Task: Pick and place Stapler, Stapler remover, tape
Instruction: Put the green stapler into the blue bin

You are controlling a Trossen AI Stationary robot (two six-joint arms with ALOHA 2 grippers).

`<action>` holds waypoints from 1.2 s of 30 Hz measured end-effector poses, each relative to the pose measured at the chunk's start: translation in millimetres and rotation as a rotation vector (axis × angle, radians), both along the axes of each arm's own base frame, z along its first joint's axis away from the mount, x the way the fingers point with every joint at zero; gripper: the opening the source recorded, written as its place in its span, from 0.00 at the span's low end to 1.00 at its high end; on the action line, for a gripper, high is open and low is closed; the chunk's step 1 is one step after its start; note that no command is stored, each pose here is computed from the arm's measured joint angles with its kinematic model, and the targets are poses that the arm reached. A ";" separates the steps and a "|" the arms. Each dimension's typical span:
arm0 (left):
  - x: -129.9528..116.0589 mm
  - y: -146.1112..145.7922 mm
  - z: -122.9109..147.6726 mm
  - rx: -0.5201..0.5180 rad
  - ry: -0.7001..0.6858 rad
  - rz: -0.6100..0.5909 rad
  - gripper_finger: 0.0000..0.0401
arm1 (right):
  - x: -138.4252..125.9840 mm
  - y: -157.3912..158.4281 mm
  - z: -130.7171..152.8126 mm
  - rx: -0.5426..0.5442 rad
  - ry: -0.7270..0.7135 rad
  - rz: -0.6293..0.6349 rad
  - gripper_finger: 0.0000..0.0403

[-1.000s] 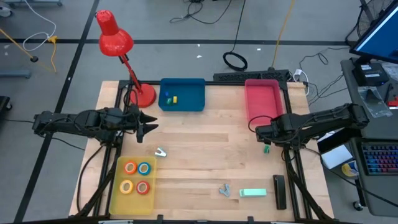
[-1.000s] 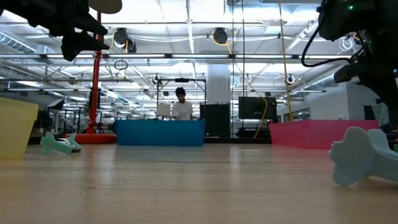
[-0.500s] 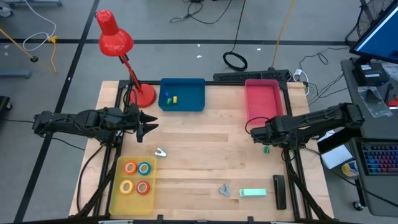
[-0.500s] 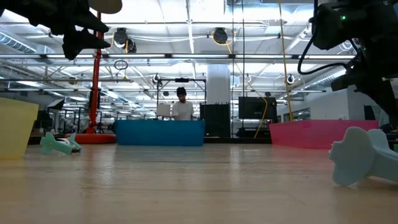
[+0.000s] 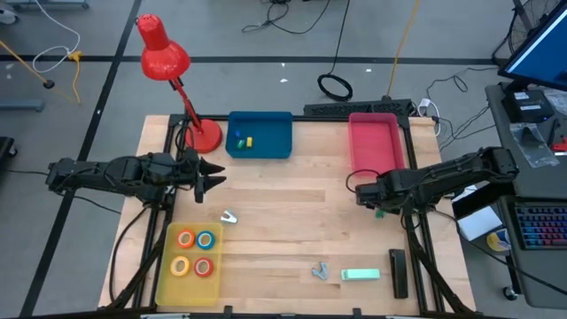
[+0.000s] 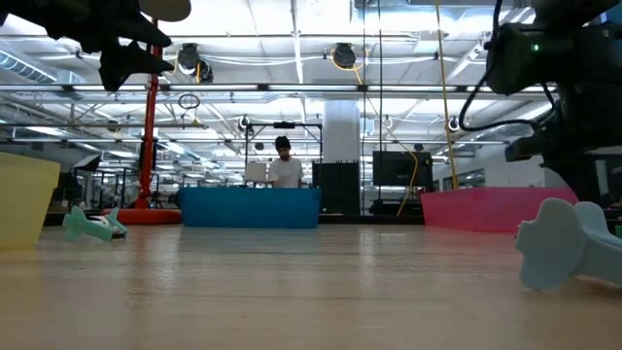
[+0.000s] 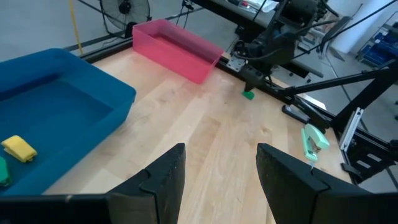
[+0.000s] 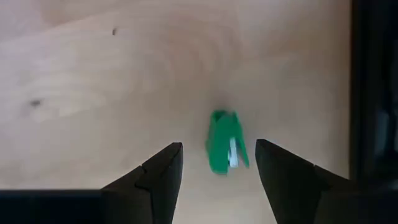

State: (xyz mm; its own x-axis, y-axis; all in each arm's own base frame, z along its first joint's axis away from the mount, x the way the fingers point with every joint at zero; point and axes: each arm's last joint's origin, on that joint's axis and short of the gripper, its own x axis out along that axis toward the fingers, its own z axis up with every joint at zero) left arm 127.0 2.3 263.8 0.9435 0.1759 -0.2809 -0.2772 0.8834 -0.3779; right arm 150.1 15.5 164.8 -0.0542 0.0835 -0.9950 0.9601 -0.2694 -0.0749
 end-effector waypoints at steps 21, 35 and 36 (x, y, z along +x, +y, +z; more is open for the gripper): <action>0.0 0.0 0.0 0.001 0.001 -0.003 0.49 | -15.3 0.2 -39.0 0.046 -0.010 -0.083 0.49; 0.0 0.0 -0.1 0.007 0.002 -0.005 0.49 | -16.0 0.1 -39.3 0.043 -0.003 -0.093 0.35; 0.0 0.0 -0.1 0.007 0.002 -0.005 0.49 | -16.0 0.1 -39.3 0.043 -0.004 -0.093 0.33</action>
State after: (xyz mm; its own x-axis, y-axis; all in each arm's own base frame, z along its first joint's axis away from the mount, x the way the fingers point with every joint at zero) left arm 127.1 2.3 263.7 0.9437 0.1731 -0.2818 -0.2736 0.8872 -0.3714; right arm 134.1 15.6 125.6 -0.0406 0.1306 -0.9906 0.9313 -0.3541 -0.0849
